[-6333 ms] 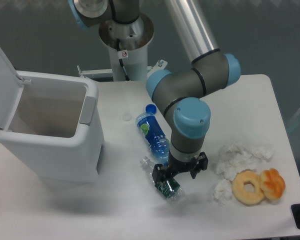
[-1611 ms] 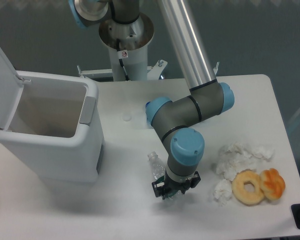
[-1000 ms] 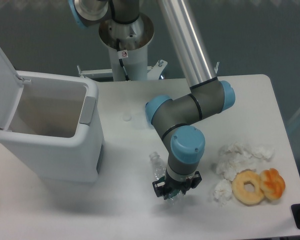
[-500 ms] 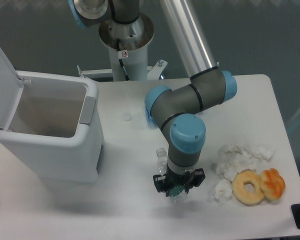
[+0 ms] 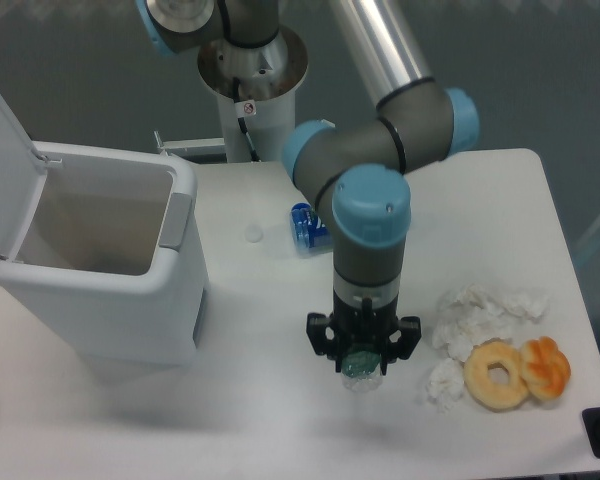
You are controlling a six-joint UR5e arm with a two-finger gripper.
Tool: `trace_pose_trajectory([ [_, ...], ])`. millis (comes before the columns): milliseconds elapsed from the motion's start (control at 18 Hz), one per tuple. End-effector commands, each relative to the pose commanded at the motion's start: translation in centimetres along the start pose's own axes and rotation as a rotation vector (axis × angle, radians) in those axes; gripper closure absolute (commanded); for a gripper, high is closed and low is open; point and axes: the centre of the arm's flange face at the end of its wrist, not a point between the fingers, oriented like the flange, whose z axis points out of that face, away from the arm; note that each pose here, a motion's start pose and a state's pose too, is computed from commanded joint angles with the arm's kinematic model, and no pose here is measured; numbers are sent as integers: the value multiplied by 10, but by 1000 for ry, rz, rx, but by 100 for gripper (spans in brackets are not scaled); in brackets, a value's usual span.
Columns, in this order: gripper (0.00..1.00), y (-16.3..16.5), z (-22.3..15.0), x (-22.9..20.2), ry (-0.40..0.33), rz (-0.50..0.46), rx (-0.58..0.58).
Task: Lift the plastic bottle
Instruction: 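Lift the crushed bottle upright off the table with the gripper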
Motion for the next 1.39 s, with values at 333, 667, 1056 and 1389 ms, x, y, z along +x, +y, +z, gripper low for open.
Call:
trace_pose_trajectory([
  [333, 38, 19, -54, -16, -66, 110, 24],
  [667, 40, 38, -76, -27, -95, 98, 24],
  [1056, 40, 48, -80, -43, -106, 93, 22],
  [1389, 40, 53, -77, -46, -99, 107, 16],
])
